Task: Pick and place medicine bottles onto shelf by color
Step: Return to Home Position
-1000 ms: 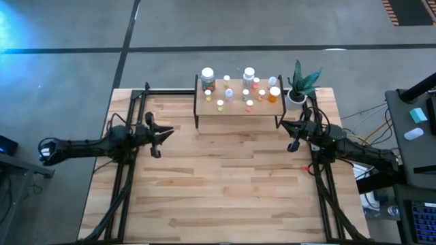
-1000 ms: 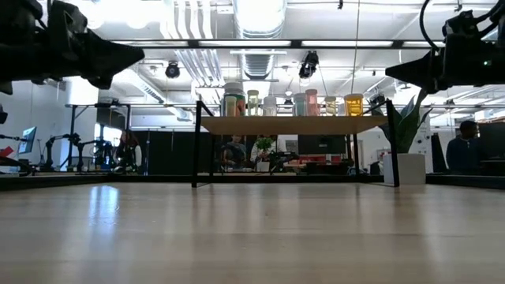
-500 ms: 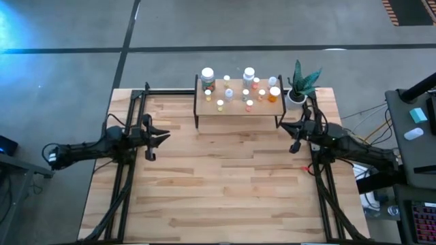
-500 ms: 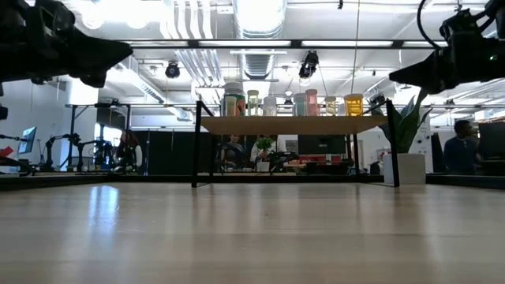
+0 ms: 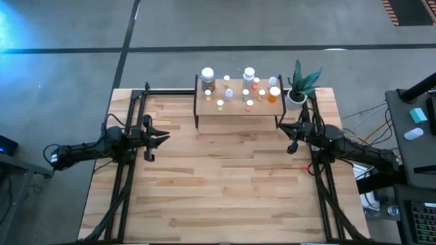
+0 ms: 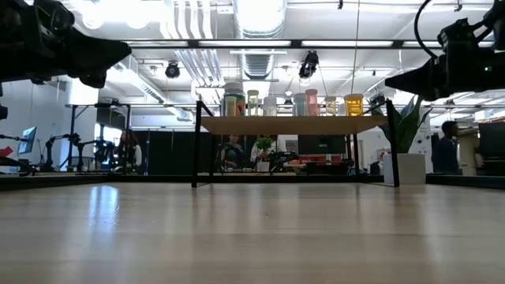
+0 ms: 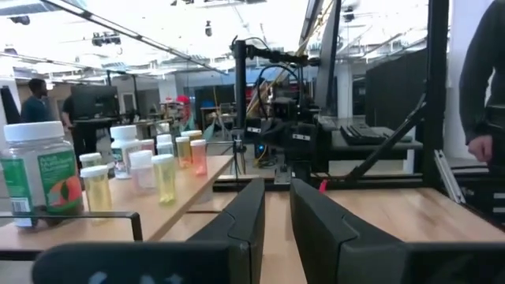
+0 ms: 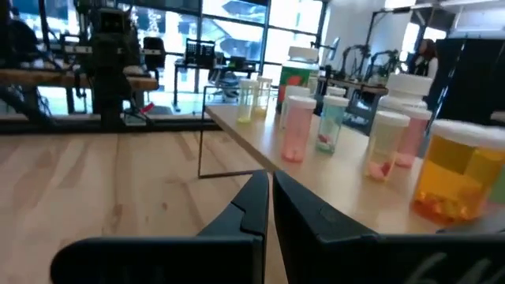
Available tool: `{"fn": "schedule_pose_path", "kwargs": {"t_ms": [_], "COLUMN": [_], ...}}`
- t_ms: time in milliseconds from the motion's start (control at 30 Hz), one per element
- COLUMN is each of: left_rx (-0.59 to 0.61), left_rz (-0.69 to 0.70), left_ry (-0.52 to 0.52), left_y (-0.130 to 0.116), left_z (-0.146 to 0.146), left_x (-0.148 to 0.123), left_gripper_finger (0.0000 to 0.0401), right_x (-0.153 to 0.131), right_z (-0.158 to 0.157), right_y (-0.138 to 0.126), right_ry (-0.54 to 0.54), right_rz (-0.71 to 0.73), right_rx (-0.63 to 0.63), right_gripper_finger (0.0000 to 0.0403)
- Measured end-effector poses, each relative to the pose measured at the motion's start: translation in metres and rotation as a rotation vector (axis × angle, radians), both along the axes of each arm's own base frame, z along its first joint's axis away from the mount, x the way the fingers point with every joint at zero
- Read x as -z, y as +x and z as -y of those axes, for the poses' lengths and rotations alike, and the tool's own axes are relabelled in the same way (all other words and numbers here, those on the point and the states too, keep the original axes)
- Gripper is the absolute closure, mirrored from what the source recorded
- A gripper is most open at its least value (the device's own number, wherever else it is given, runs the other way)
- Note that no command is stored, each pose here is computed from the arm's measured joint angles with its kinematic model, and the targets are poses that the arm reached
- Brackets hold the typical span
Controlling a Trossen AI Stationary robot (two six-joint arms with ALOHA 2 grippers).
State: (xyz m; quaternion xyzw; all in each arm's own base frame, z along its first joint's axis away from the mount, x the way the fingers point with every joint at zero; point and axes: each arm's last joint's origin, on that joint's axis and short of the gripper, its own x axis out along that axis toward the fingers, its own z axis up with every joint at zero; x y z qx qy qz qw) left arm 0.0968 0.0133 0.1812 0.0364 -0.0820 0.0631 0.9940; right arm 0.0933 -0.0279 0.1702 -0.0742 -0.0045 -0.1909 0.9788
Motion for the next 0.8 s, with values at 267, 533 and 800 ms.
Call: {"fn": "schedule_pose_path", "kwargs": {"t_ms": [267,533,800], "left_rx": [0.000,0.000,0.000], "left_rz": [-0.037,-0.061,-0.062], "left_ry": [-0.005,-0.009,-0.009], "left_y": [0.0030,0.0048,0.0048], "left_z": [-0.0004,-0.0007,-0.0007], "left_x": [0.0029,0.0049,0.0049], "left_gripper_finger": [0.0357,0.0357,0.0357], "right_x": [-0.0003,-0.0001,0.0001], "right_z": [0.0049,0.0050,0.0050], "right_y": [-0.0013,-0.0014,-0.0014], "right_ry": [0.051,0.026,0.024], "right_rz": [0.022,0.006,0.003], "right_rx": [0.177,0.183,0.183], "right_gripper_finger": [0.0390,0.0390,0.0390]}}
